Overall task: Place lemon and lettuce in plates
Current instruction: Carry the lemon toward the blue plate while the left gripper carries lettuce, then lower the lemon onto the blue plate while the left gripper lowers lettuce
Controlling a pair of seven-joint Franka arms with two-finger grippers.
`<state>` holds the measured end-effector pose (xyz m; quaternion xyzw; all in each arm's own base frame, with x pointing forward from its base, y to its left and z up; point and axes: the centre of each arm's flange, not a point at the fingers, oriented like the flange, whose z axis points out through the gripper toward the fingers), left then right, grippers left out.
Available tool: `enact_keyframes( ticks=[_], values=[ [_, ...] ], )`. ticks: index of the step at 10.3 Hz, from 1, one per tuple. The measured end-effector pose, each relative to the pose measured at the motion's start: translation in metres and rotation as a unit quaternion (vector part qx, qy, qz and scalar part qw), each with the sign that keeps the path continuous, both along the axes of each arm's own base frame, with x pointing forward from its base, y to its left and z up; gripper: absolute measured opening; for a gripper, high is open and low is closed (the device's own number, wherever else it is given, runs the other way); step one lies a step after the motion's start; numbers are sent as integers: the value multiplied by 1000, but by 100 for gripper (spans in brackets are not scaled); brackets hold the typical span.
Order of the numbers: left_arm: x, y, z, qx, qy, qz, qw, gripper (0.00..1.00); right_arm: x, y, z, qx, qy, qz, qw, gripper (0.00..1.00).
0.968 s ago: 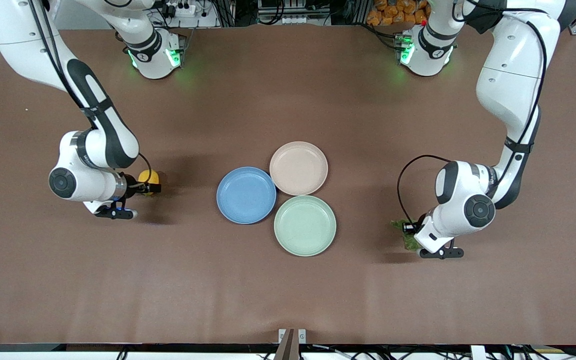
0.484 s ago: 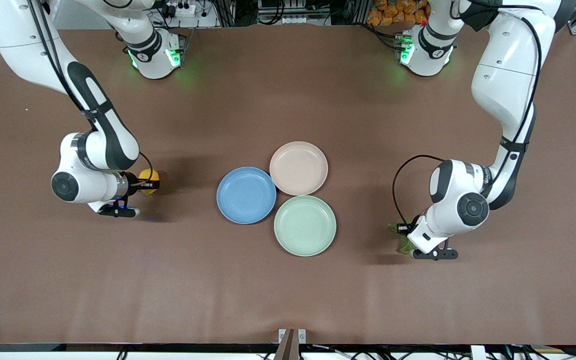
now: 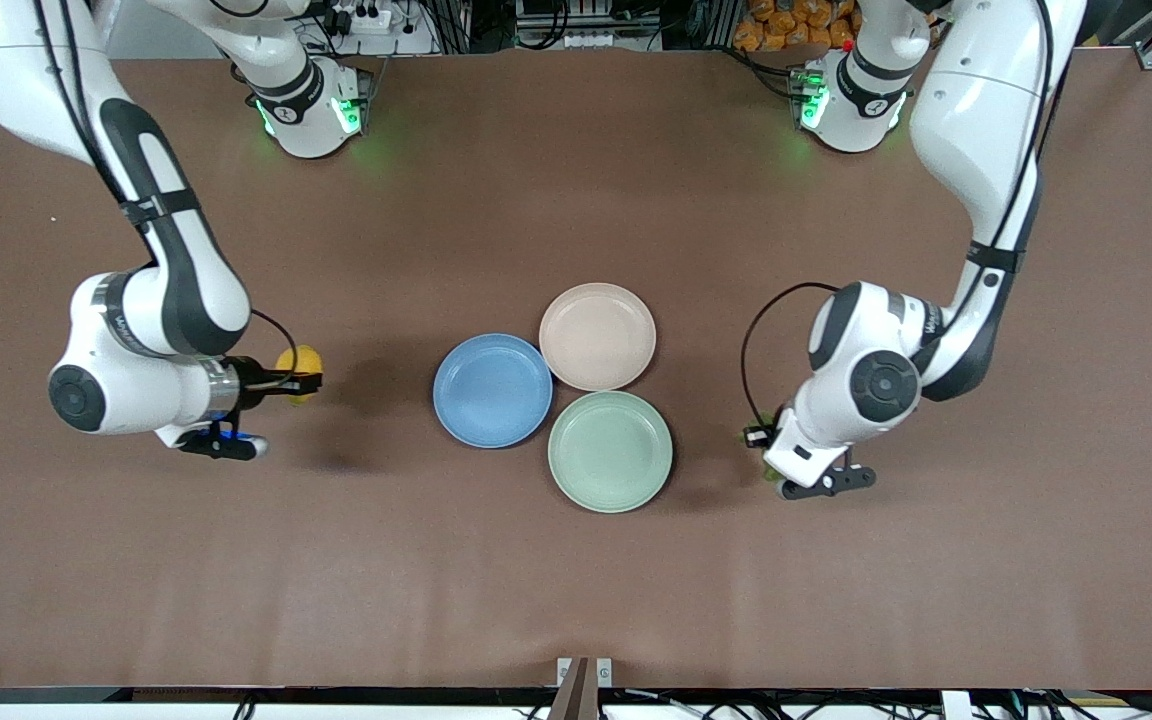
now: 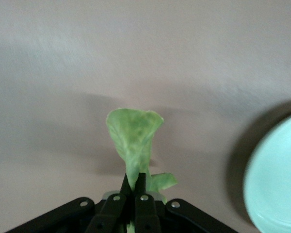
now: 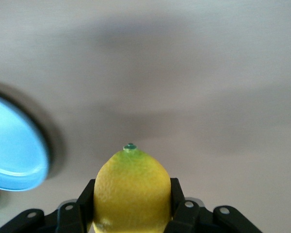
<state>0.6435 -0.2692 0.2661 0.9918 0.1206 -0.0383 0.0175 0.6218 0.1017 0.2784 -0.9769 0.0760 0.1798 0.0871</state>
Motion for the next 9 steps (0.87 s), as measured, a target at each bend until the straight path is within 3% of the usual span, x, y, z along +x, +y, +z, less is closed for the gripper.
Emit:
enact_keyframes(
  ticks=[4,6,9],
  values=[
    [-52,-91,6,-2,42,142,989,4,-2,161,0,1,-23,-68,997,63],
    [-71,-121,10,-8,59,199,978,4,-7,202,-28,8,-36,-96,995,63],
    [-91,-146,13,-1,79,291,953,4,-19,227,-80,5,-23,-105,994,63]
  ],
)
